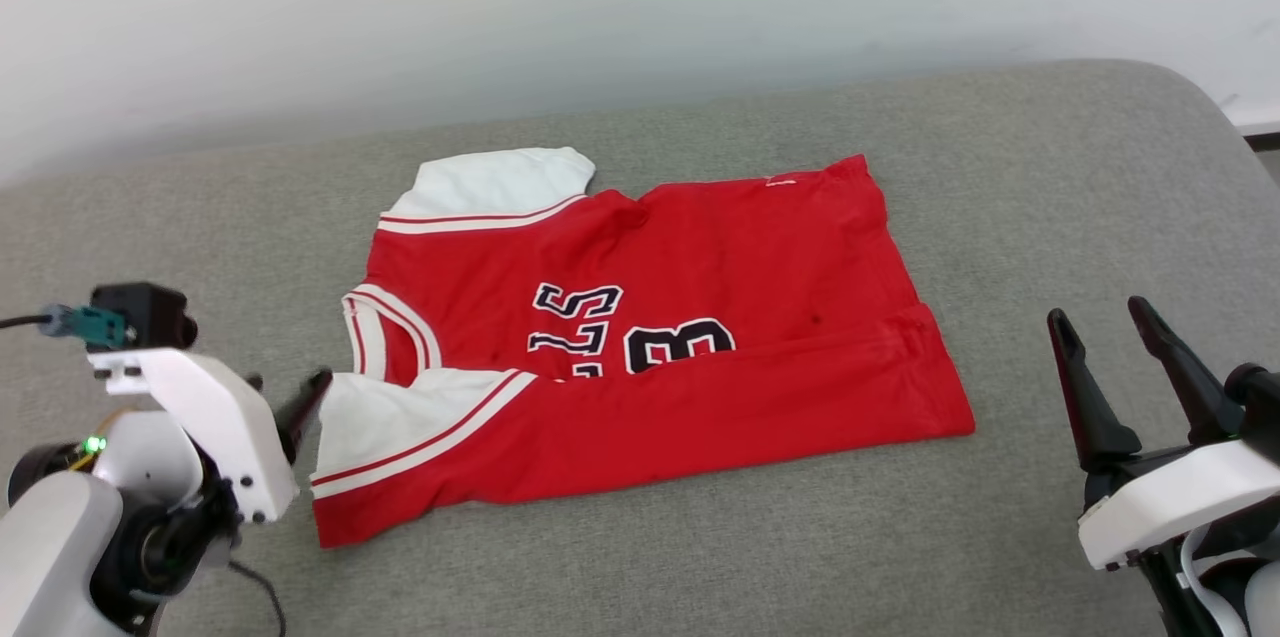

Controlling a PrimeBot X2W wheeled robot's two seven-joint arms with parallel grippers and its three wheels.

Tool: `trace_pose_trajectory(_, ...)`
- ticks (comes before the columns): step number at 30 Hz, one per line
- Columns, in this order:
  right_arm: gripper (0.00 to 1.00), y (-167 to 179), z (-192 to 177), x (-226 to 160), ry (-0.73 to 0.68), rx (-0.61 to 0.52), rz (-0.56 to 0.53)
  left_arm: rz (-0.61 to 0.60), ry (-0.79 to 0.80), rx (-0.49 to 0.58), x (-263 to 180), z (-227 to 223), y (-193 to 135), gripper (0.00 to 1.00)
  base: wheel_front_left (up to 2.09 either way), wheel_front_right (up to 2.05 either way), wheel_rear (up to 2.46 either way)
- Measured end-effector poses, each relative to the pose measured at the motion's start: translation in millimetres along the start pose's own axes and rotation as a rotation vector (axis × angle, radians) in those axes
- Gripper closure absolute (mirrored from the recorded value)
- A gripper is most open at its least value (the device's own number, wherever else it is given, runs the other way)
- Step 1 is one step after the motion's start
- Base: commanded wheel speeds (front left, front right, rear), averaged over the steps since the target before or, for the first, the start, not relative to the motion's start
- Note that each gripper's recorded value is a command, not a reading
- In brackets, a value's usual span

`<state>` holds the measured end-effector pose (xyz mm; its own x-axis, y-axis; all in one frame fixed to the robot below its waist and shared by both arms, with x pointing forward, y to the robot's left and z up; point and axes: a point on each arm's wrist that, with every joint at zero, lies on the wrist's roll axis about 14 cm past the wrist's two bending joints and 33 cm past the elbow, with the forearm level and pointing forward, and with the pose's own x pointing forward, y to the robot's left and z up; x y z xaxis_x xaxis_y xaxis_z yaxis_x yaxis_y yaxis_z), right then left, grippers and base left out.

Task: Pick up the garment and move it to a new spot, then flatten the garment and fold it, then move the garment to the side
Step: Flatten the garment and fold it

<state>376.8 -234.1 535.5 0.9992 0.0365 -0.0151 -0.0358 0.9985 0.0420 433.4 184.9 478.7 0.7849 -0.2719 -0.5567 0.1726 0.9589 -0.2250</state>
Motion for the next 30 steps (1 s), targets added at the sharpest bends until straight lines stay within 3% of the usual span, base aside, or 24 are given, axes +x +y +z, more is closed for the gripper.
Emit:
trace_pose_trajectory(3,0.0,1,1,-7,-0.001,0.016,-0.016,-0.006,0.167,0.017,3,-32,0,0.0,0.0,0.0,0.0)
trace_pose_trajectory(8,0.0,-3,-6,-9,0.023,0.022,-0.039,-0.005,0.375,-0.058,14,-82,3,0.0,0.0,0.0,0.0)
trace_pose_trajectory(14,0.0,-12,-17,-6,0.061,0.043,-0.076,-0.003,0.486,-0.142,38,-114,5,0.0,0.0,0.0,0.0)
trace_pose_trajectory(15,0.0,-14,-17,-6,0.063,0.046,-0.082,-0.01,0.493,-0.145,40,-115,4,0.3,0.0,0.0,0.0)
trace_pose_trajectory(16,0.0,-16,-18,-6,0.069,0.049,-0.087,-0.017,0.494,-0.146,42,-115,3,0.76,0.0,0.0,0.0)
trace_pose_trajectory(17,0.0,-18,-18,-5,0.075,0.055,-0.093,-0.021,0.492,-0.147,44,-116,2,1.0,0.0,0.0,0.0)
trace_pose_trajectory(24,0.0,-35,-30,-2,0.196,0.125,-0.113,-0.042,0.402,-0.156,48,-104,-5,1.0,0.0,0.0,0.0)
trace_pose_trajectory(30,0.0,-33,-74,2,0.497,0.212,-0.077,-0.041,0.314,-0.157,41,-88,-5,1.0,0.0,0.0,0.0)
